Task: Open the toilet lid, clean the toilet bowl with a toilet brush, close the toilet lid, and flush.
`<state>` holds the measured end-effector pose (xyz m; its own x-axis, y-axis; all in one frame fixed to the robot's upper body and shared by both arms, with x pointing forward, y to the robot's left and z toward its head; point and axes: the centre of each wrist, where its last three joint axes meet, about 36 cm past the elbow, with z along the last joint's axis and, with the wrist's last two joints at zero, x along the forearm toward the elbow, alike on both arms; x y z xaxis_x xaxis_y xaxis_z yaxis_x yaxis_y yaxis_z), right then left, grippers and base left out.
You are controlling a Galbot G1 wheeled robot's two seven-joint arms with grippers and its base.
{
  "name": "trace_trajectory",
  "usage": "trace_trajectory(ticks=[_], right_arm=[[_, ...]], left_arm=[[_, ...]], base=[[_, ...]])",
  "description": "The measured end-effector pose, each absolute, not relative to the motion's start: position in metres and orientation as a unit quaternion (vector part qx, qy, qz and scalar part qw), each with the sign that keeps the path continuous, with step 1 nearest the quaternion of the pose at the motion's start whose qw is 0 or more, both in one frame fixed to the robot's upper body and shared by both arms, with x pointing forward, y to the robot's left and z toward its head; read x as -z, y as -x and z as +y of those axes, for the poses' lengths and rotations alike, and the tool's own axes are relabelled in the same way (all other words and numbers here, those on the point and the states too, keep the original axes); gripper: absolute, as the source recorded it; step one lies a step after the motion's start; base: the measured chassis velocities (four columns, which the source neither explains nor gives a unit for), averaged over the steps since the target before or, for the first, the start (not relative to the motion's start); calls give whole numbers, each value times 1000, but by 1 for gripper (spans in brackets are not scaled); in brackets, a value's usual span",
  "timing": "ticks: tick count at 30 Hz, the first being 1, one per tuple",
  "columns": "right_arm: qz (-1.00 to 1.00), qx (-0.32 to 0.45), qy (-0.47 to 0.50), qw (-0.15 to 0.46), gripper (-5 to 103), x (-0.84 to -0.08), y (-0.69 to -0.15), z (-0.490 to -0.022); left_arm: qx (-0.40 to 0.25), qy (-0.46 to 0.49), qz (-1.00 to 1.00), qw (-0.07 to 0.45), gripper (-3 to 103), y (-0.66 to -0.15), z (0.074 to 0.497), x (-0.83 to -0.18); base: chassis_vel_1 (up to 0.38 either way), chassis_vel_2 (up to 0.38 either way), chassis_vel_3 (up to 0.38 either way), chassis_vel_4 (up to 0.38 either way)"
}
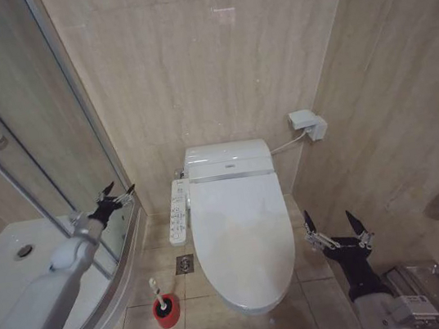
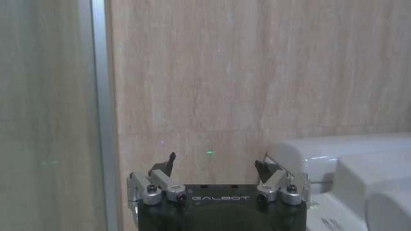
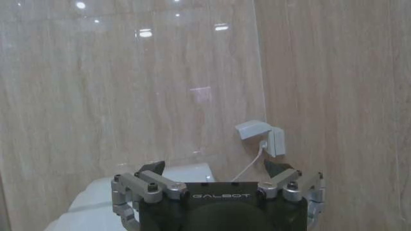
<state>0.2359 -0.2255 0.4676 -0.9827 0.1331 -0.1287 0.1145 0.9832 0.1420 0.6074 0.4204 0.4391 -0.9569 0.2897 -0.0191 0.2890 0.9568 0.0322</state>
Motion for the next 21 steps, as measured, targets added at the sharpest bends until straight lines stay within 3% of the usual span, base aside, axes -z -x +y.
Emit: trace_trajectory(ticks=[11,21], right_arm=[[993,-67,-62,69,100,-468,-236,-226],[993,-67,-62,69,100,-468,-236,-226]], left_arm=[[-16,-197,980,15,87,-674,380,-459],[-20,-217,976,3,85,-691,349,-446]], base=[[0,0,0,0],[0,0,0,0]])
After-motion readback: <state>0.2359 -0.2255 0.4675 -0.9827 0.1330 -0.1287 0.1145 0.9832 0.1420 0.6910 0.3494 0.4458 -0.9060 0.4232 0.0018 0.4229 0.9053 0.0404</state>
